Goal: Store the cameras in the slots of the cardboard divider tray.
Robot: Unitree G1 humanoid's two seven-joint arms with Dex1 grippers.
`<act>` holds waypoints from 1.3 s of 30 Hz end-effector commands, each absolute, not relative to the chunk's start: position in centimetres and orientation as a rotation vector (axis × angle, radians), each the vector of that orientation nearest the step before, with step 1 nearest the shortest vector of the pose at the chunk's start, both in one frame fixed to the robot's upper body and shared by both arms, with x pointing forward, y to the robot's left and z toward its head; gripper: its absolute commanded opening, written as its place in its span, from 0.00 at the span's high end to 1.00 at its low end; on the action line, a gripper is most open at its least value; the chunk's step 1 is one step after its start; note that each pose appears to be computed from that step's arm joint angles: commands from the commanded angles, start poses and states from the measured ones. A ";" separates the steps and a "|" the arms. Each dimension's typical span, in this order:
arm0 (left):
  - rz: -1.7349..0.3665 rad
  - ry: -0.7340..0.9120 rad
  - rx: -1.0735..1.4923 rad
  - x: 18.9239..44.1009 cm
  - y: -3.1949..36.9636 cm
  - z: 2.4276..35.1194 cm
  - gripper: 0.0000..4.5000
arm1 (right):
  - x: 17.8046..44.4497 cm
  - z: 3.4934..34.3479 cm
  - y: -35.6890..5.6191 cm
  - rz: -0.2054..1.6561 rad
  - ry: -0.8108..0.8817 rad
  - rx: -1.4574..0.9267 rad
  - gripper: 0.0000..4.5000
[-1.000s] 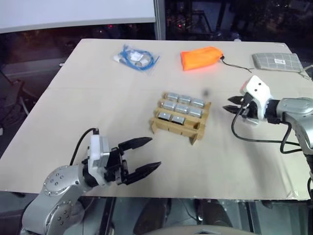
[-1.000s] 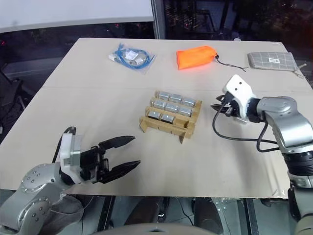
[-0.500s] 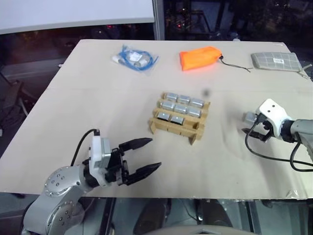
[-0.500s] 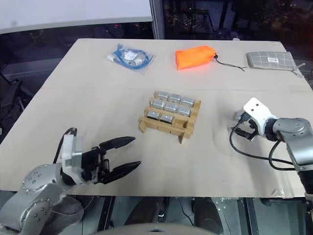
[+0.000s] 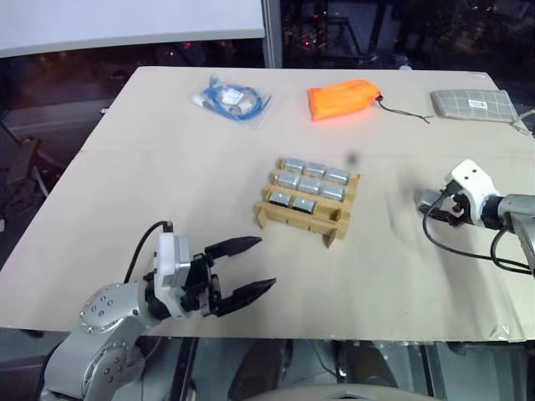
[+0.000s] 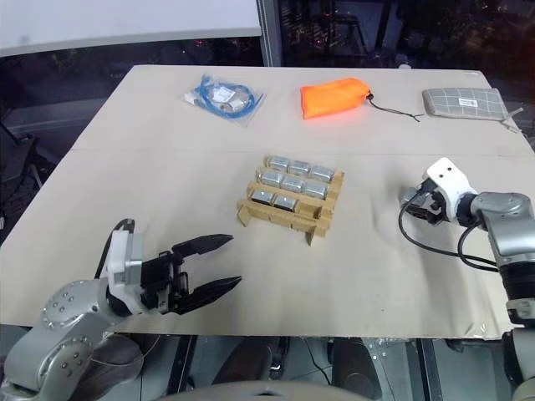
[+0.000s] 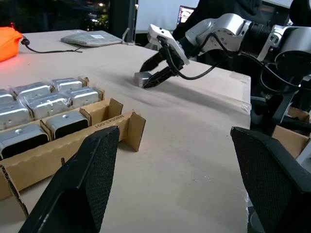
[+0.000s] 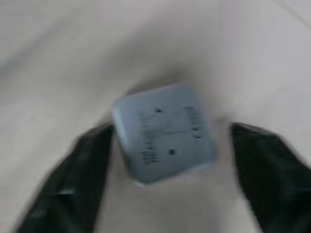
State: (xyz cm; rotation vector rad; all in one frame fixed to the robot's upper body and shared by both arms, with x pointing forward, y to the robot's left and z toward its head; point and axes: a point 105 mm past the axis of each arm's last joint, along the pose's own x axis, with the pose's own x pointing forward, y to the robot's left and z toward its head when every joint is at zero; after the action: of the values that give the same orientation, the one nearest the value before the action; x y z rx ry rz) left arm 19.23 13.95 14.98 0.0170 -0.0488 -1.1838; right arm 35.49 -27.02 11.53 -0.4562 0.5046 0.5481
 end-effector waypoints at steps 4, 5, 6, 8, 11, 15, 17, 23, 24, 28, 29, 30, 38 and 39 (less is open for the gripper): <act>-1.070 -0.083 -0.034 20.8 13.6 16.7 0.15 | 35.3 14.0 -25.4 0.616 0.391 -0.508 0.58; -1.053 -0.088 -0.056 21.2 13.4 17.1 0.15 | 34.9 14.8 -24.5 0.652 0.353 -0.502 0.58; -1.029 -0.099 -0.077 21.7 13.3 17.7 0.15 | 34.5 15.7 -23.6 0.694 0.311 -0.499 0.58; -1.013 -0.063 -0.150 22.6 12.7 18.5 0.15 | 33.5 17.8 -21.3 0.770 0.209 -0.546 0.58; -1.016 0.074 -0.231 23.8 11.6 19.3 0.15 | 31.8 20.2 -17.1 0.851 0.053 -0.672 0.58; -1.031 0.252 -0.348 25.1 10.1 19.9 0.15 | 29.2 21.2 -12.6 0.963 -0.086 -0.759 0.58; -1.053 0.295 -0.431 25.7 8.8 20.8 0.15 | 27.9 21.6 -10.3 1.010 -0.163 -0.786 0.58; -1.071 0.365 -0.519 27.1 6.6 21.9 0.15 | 26.1 22.2 -7.1 1.051 -0.261 -0.783 0.58; -1.077 0.367 -0.524 27.2 6.4 22.1 0.15 | 26.0 22.2 -6.8 1.055 -0.266 -0.780 0.58; -1.095 0.381 -0.508 27.3 6.0 22.3 0.15 | 25.8 22.3 -6.1 1.054 -0.280 -0.762 0.58; -1.097 0.375 -0.500 27.4 6.0 22.4 0.15 | 25.9 22.4 -6.0 1.051 -0.282 -0.755 0.58; -1.095 0.376 -0.500 27.5 6.0 22.5 0.15 | 25.9 22.4 -6.0 1.045 -0.285 -0.756 0.58; -1.112 0.360 -0.471 27.4 6.6 22.7 0.15 | 25.9 22.9 -6.4 1.035 -0.279 -0.693 0.58; -1.113 0.361 -0.473 27.4 6.8 22.7 0.15 | 26.0 22.9 -6.5 1.034 -0.277 -0.696 0.58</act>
State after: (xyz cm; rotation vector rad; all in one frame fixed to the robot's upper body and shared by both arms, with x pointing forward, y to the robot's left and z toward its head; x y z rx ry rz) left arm 27.74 6.30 21.70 -0.4860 0.4070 -1.0899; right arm 26.48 -6.51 21.13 -0.6909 -0.2019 1.0494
